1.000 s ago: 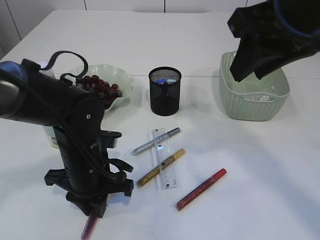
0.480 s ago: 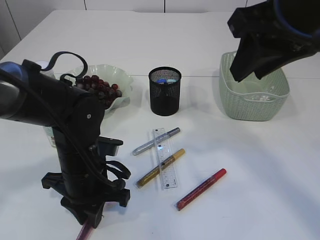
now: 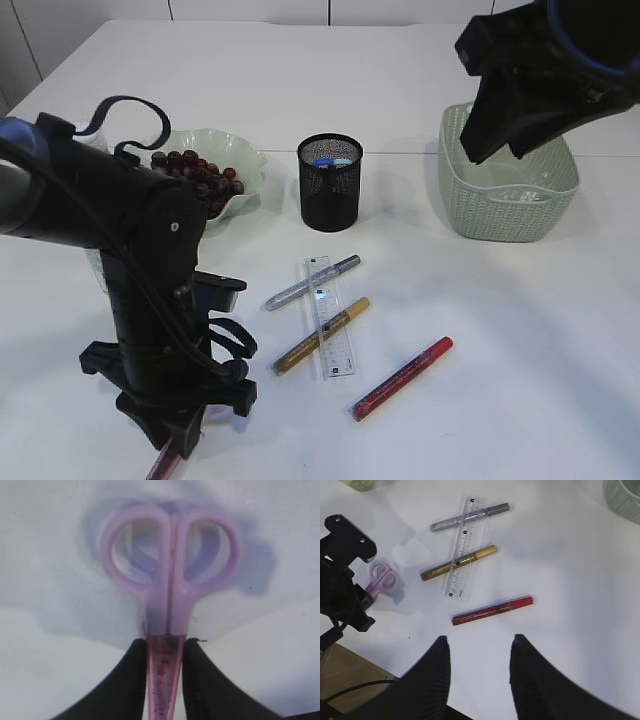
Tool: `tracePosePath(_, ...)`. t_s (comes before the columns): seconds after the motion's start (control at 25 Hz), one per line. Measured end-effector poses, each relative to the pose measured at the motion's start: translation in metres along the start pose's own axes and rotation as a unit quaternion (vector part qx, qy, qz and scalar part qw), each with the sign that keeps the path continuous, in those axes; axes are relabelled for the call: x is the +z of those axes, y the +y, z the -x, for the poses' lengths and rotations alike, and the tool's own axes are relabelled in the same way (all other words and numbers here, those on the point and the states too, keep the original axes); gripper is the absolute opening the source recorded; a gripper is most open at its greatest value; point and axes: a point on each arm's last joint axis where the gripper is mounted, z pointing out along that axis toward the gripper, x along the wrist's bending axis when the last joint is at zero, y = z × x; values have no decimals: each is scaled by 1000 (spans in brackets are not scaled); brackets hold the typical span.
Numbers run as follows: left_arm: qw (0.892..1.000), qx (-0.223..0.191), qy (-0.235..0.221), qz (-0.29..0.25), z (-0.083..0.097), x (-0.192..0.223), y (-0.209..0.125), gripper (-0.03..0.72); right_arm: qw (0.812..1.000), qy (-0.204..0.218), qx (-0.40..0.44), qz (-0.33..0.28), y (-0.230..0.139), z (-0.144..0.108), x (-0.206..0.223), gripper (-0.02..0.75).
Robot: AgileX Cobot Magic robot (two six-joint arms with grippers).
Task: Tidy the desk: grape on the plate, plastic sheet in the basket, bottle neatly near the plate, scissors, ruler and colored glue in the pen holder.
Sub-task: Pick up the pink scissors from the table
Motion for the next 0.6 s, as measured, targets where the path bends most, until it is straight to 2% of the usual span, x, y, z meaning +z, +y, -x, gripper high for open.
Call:
tracePosePath(0.36, 1000, 0, -5, 8, -3, -3, -7, 162, 1000, 0, 0, 0, 0, 0, 0, 326)
tracePosePath(0.6, 999, -2, -20, 42, -8, -14, -23, 162, 1000, 0, 0, 0, 0, 0, 0, 326)
